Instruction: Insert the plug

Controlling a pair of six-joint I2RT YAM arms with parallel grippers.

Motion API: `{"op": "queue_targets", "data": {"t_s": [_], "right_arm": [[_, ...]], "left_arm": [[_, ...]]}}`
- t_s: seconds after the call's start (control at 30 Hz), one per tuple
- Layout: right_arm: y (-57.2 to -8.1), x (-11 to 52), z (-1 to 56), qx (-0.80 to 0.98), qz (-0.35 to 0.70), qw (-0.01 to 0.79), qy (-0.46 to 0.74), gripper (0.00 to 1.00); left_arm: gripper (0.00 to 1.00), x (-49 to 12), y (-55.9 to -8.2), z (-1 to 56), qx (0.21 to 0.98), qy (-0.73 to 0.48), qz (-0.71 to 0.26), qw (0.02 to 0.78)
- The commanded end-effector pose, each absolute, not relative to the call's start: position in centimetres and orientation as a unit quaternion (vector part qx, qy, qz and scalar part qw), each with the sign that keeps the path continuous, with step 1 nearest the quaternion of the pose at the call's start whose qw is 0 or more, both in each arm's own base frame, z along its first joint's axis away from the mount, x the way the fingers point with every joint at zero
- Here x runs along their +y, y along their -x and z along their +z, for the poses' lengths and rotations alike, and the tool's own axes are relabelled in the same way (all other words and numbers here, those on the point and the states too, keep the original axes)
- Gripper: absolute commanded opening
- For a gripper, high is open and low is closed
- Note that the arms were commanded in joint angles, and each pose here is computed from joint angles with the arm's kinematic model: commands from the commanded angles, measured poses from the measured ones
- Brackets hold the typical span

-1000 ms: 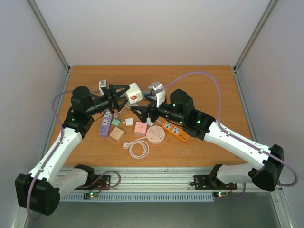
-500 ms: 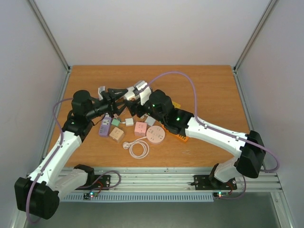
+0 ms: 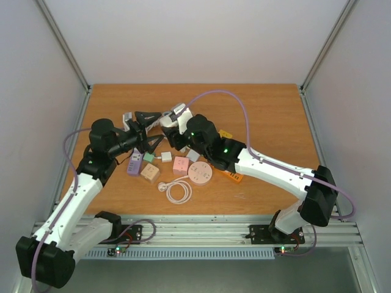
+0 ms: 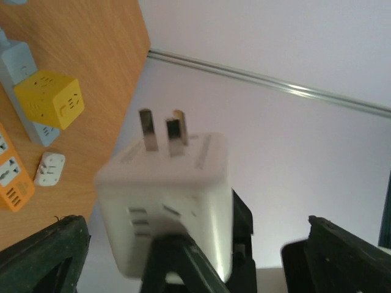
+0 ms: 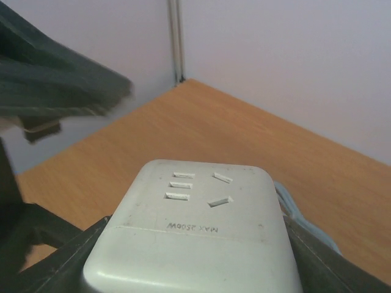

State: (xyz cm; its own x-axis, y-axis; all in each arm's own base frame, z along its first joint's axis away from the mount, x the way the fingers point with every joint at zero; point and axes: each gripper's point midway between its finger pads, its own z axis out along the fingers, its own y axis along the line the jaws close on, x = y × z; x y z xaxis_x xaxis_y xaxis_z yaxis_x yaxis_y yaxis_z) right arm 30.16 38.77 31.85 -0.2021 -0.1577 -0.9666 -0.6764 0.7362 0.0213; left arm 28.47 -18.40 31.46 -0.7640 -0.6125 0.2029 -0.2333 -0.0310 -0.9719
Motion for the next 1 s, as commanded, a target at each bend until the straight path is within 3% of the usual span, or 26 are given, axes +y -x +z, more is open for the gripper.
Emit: {"op": "queue_targets", "data": {"t_s": [0.0,0.23,0.53,0.8,0.97], "right_arm": [[-30.5,36.8,33.3,0.762,0.232,0.554,0.242,0.43],[-31.3,29.6,29.7,0.856,0.222,0.448,0.133,0.42],[-30.4,17.9,24.1,0.934,0.117,0.333,-0.055,0.40],[-28.4,12.0,22.1,0.941,0.051,0.293,-0.161,0.41],[-27.9,10.4,20.1,0.947,0.032,0.250,-0.200,0.42]], "left_arm": [[0.99,-18.1,-27.6,33.1,0.706,0.263,-0.628,0.194],[0.99,-16.3,-27.3,31.6,0.772,0.182,-0.528,0.302],[0.99,-11.8,-27.0,32.4,0.832,0.029,-0.306,0.462],[0.99,-8.0,-27.0,31.2,0.836,0.025,-0.185,0.516],[0.99,-8.7,-26.8,30.7,0.833,0.011,-0.194,0.518]]}}
